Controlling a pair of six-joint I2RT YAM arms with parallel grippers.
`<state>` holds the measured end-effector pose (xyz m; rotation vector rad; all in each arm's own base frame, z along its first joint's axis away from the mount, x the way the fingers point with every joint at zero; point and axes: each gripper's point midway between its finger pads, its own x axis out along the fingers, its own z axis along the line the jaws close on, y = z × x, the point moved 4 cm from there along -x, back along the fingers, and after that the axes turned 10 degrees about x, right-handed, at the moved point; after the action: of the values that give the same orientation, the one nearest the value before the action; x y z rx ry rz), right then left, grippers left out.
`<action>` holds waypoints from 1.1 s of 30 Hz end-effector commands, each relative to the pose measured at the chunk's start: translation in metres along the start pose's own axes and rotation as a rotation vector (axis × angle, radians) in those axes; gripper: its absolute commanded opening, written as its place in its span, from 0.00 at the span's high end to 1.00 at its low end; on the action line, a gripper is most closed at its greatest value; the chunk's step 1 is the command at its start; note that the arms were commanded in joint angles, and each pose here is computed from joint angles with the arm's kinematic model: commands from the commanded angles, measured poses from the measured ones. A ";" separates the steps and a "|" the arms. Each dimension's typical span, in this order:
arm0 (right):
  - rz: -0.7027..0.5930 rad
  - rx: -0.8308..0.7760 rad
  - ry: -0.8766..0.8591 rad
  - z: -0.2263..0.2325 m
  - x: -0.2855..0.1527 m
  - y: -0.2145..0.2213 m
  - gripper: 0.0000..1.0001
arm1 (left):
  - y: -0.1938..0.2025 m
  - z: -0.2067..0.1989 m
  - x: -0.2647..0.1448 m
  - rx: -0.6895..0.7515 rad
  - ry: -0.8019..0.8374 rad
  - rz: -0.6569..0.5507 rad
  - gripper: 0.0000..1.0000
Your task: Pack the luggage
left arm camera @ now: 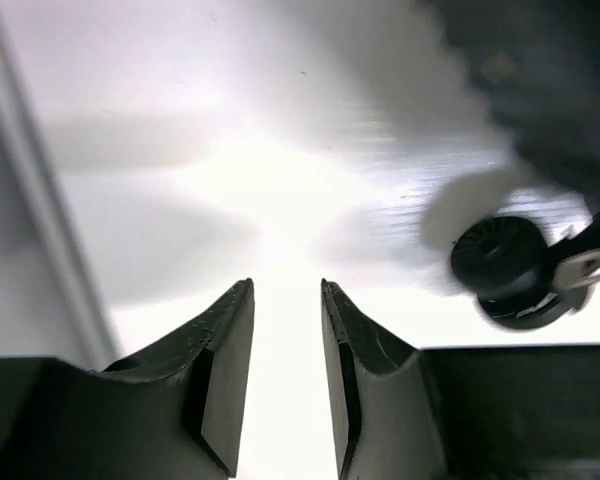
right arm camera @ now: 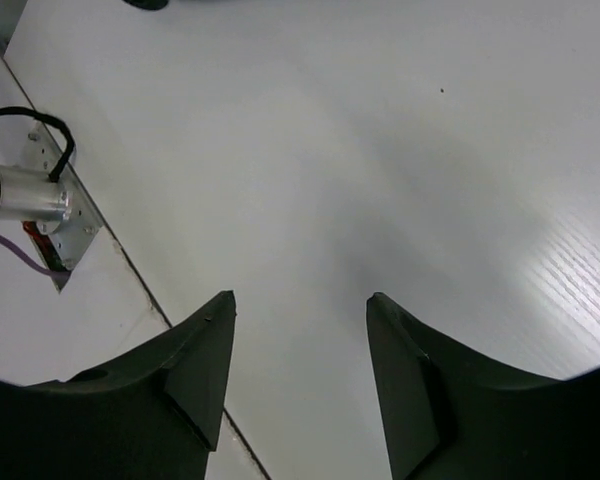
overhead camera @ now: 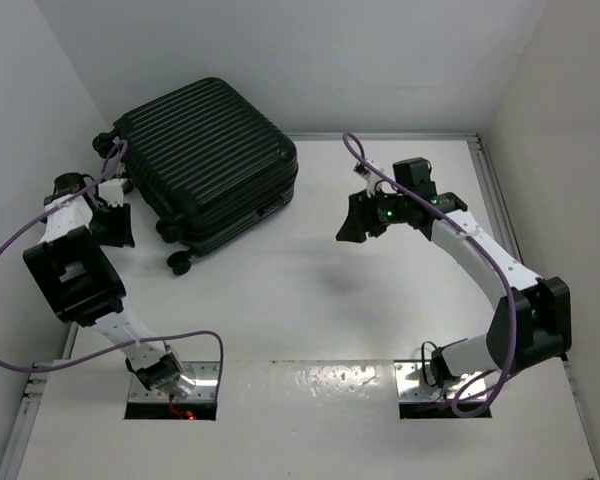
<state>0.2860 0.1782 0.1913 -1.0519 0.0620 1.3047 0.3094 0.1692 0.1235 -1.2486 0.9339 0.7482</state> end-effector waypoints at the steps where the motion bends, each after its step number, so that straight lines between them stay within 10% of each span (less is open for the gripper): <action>1: -0.073 -0.138 -0.060 0.019 0.000 -0.010 0.44 | -0.016 -0.006 0.002 -0.099 0.104 -0.101 0.62; 9: -0.183 -0.254 -0.031 0.031 0.001 -0.028 0.42 | -0.039 -0.073 0.005 -0.033 0.346 -0.344 0.57; 18: -0.241 -0.268 -0.057 0.052 0.018 -0.035 0.43 | -0.057 -0.019 -0.042 -0.213 0.256 -0.561 0.39; 33: -0.216 -0.320 -0.058 0.074 0.054 -0.030 0.48 | -0.093 0.098 -0.053 -0.130 0.003 -0.608 0.48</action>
<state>0.2800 0.2617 0.2021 -1.2436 -0.2484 1.2276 0.3706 0.2238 0.2093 -1.6247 0.5055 0.3161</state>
